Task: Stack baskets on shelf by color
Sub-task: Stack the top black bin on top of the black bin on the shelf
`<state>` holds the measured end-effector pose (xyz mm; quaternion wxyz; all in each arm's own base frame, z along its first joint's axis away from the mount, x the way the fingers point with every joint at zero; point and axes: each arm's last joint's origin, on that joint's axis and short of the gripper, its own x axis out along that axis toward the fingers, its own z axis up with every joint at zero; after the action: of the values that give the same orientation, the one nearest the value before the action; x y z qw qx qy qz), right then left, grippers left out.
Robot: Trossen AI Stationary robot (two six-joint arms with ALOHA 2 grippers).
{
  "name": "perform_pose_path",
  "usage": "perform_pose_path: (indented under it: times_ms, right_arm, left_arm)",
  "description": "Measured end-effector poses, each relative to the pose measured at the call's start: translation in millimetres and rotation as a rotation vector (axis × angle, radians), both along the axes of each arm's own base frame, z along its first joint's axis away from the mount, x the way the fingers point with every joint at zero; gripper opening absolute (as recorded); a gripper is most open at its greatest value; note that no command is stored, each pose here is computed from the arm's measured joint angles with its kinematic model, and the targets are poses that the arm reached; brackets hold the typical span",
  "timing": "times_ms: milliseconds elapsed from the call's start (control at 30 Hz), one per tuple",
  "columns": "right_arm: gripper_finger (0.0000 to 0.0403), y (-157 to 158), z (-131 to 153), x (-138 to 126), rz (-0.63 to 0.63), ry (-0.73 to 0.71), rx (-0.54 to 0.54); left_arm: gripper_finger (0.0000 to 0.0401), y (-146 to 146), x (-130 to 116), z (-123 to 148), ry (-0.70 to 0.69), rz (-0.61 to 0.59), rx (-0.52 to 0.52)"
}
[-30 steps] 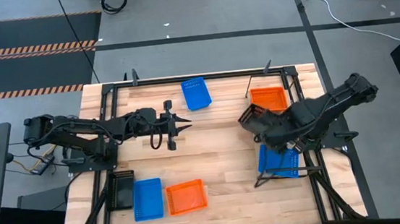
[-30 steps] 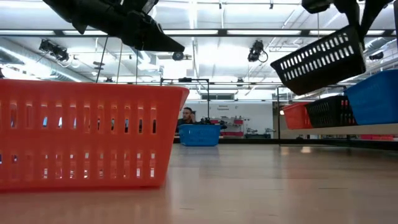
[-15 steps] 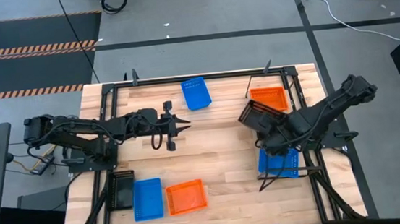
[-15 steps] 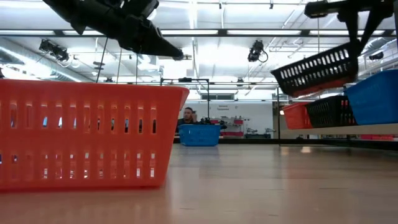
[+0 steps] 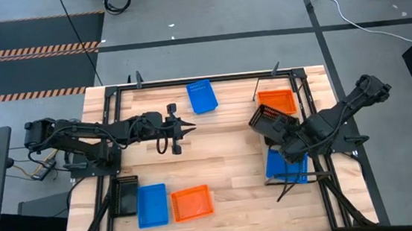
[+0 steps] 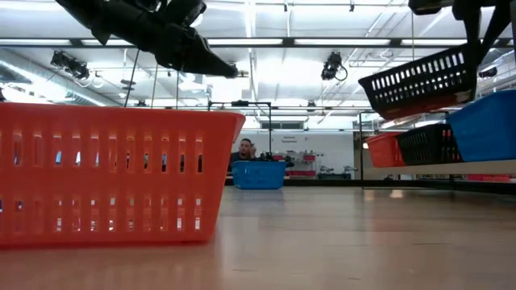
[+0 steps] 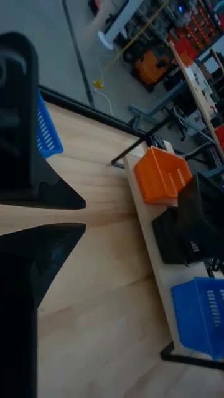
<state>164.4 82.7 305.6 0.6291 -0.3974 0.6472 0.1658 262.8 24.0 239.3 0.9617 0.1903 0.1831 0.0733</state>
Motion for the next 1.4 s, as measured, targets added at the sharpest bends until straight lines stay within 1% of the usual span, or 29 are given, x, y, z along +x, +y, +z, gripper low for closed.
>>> perform_pose_path:
  times_ms: [167,333,500,600,733,867,1033,1133,1267,1400]
  right_arm:
    - [0.0021,1,-1,-6,0.022,-0.002,0.008]
    - [0.0021,-9,-5,-25,-0.048,-0.008,0.068]
    - [0.0021,-17,1,-38,-0.042,-0.062,0.091]
    - [0.0021,-17,2,-39,0.003,-0.057,0.088]
    - [0.0021,-18,2,-39,0.112,-0.032,0.064]
    - [0.0021,-20,5,-43,0.183,-0.036,0.057]
    - [0.0021,-29,13,-58,0.193,-0.108,0.091]
    - [0.0021,-32,16,-67,0.208,-0.144,0.11]
    - [0.0021,-32,9,-75,0.242,-0.125,0.126]
    - [0.002,-32,-1,-81,0.278,-0.088,0.137]
  left_arm:
    - [0.0052,0,0,0,0.0,0.007,0.004]
    - [0.0052,4,0,2,-0.02,0.022,0.001]
    - [0.0052,9,0,4,-0.045,0.048,-0.02]
    - [0.0052,9,0,4,-0.051,0.054,-0.029]
    - [0.0052,10,1,8,-0.1,0.062,-0.056]
    - [0.0052,9,2,12,-0.164,0.078,-0.12]
    - [0.0052,7,4,17,-0.241,0.096,-0.238]
    - [0.0052,1,5,20,-0.282,0.084,-0.287]
    - [0.0052,-12,6,23,-0.328,0.104,-0.318]
    - [0.0052,-26,6,27,-0.381,0.123,-0.324]
